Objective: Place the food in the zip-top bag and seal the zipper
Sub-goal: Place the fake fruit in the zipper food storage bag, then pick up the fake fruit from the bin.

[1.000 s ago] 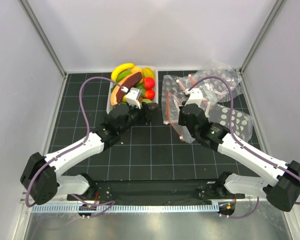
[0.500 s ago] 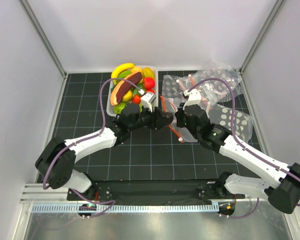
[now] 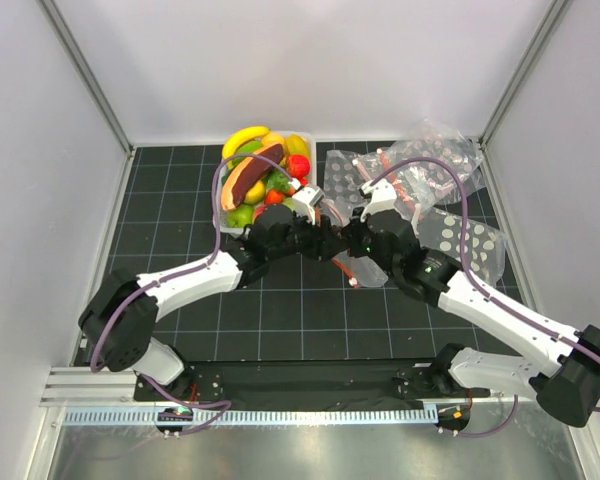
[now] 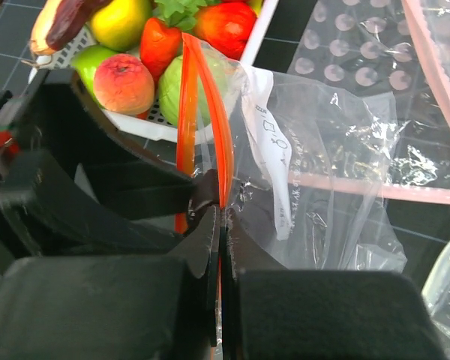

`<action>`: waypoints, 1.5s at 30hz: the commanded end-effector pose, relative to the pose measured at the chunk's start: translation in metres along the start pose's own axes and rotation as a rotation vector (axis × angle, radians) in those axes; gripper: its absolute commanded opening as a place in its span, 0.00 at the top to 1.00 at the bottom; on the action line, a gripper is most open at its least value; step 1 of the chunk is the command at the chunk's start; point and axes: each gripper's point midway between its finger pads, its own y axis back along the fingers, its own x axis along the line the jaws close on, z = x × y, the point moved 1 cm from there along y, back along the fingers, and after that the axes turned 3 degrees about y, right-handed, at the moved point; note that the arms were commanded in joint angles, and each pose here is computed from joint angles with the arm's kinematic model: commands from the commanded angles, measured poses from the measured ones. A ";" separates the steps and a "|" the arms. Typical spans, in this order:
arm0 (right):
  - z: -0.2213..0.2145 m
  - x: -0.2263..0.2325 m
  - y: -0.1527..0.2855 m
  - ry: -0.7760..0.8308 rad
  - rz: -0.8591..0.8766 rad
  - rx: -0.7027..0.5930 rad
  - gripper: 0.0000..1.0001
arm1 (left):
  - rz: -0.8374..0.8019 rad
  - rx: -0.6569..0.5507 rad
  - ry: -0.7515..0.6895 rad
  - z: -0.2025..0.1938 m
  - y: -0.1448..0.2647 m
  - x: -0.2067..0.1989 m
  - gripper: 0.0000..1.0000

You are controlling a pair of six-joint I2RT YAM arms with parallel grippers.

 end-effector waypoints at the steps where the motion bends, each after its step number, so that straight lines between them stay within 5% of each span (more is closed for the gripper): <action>1: 0.016 0.013 0.005 -0.027 0.069 -0.066 0.99 | 0.005 -0.053 -0.030 0.025 -0.004 -0.008 0.41; 5: 0.021 -0.001 0.009 -0.058 -0.005 -0.102 0.99 | 0.006 -0.059 -0.039 0.029 0.001 -0.013 0.13; 11: 0.025 -0.019 0.014 -0.110 -0.107 -0.143 0.99 | -0.034 -0.103 -0.027 0.045 0.034 -0.033 0.02; 20: 0.027 -0.030 0.017 -0.115 -0.161 -0.164 0.99 | 0.441 -0.244 0.017 0.064 0.079 0.052 0.00; 26: 0.026 -0.030 0.016 -0.110 -0.161 -0.161 0.99 | 0.799 -0.202 -0.025 0.063 0.099 0.115 0.00; 45: 0.022 -0.025 0.010 -0.102 -0.146 -0.139 0.99 | 0.994 -0.061 -0.108 0.052 0.073 0.184 0.01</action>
